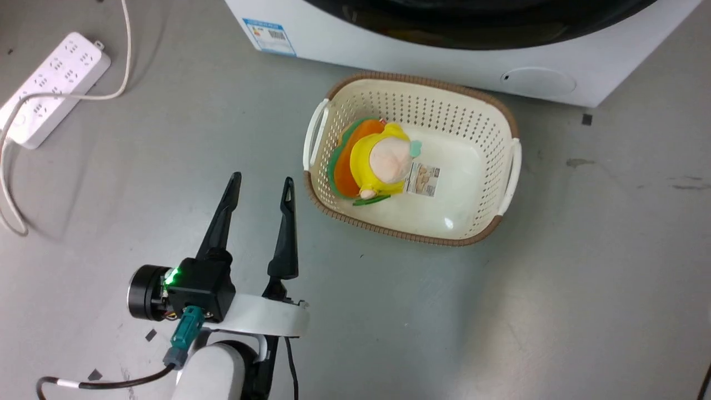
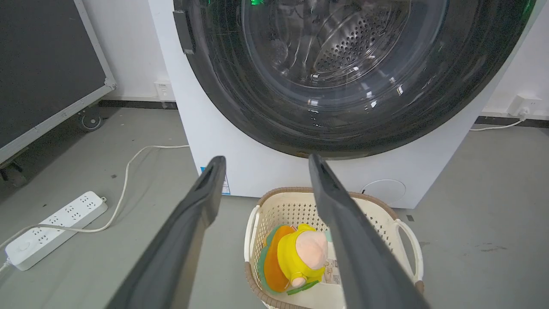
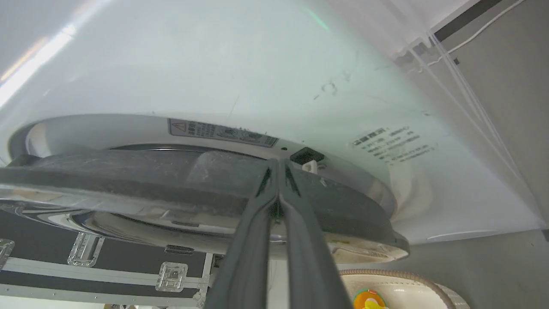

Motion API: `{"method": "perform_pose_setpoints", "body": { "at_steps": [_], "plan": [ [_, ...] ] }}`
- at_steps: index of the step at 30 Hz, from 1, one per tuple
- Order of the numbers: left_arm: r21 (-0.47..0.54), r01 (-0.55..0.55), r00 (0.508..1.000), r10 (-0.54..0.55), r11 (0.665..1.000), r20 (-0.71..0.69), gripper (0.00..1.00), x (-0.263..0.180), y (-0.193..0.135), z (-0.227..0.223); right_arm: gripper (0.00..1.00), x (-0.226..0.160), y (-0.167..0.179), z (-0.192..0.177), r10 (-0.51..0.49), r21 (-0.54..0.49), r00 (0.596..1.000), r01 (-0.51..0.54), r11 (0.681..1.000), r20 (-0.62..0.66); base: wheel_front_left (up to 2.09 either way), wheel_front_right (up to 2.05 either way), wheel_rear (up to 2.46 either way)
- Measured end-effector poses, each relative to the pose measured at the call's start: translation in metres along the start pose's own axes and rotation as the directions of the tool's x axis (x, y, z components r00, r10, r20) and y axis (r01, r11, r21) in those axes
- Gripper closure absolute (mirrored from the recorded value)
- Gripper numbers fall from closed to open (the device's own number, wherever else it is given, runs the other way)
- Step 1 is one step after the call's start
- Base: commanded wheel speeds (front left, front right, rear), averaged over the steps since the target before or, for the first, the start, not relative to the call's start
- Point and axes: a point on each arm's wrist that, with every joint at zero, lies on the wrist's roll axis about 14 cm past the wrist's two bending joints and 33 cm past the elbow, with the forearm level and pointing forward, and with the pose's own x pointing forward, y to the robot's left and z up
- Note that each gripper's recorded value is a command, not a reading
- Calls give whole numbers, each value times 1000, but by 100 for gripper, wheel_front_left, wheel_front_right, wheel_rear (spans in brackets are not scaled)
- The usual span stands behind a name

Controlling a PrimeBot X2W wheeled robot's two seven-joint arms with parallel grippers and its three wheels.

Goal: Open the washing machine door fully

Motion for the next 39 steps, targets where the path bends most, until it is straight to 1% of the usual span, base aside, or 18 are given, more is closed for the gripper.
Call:
{"method": "perform_pose_setpoints", "body": {
  "at_steps": [6,12,16,19,27,33,36,39],
  "plan": [
    [0,-3,1000,3,1000,-12,0,4,0,-8,100,18,0,-5,17,89,998,-12,996,-62,0,0,0],
    [5,-3,1000,3,1000,-10,0,9,-1,-12,100,30,2,-14,56,187,988,-29,982,-141,0,0,0],
    [2,-8,1000,8,1000,-11,0,10,0,-14,100,35,4,-18,89,240,979,-43,970,-185,0,0,0],
    [2,-13,1000,13,1000,0,0,10,2,-11,100,33,6,-22,105,261,970,-46,964,-218,0,0,0],
    [-32,-14,999,16,999,51,0,5,1,8,100,10,21,-43,166,311,937,-66,948,-307,0,0,0],
    [-61,15,998,-12,998,56,0,-7,-9,14,100,-23,18,-67,156,284,904,-40,958,-398,0,0,0],
    [-69,26,998,-22,997,60,0,-14,-12,18,100,-39,18,-73,170,292,889,-44,955,-424,0,0,0],
    [-118,18,998,-11,993,61,0,-21,-11,21,100,-54,23,-83,187,285,866,-53,957,-464,0,0,0]
  ]
}}
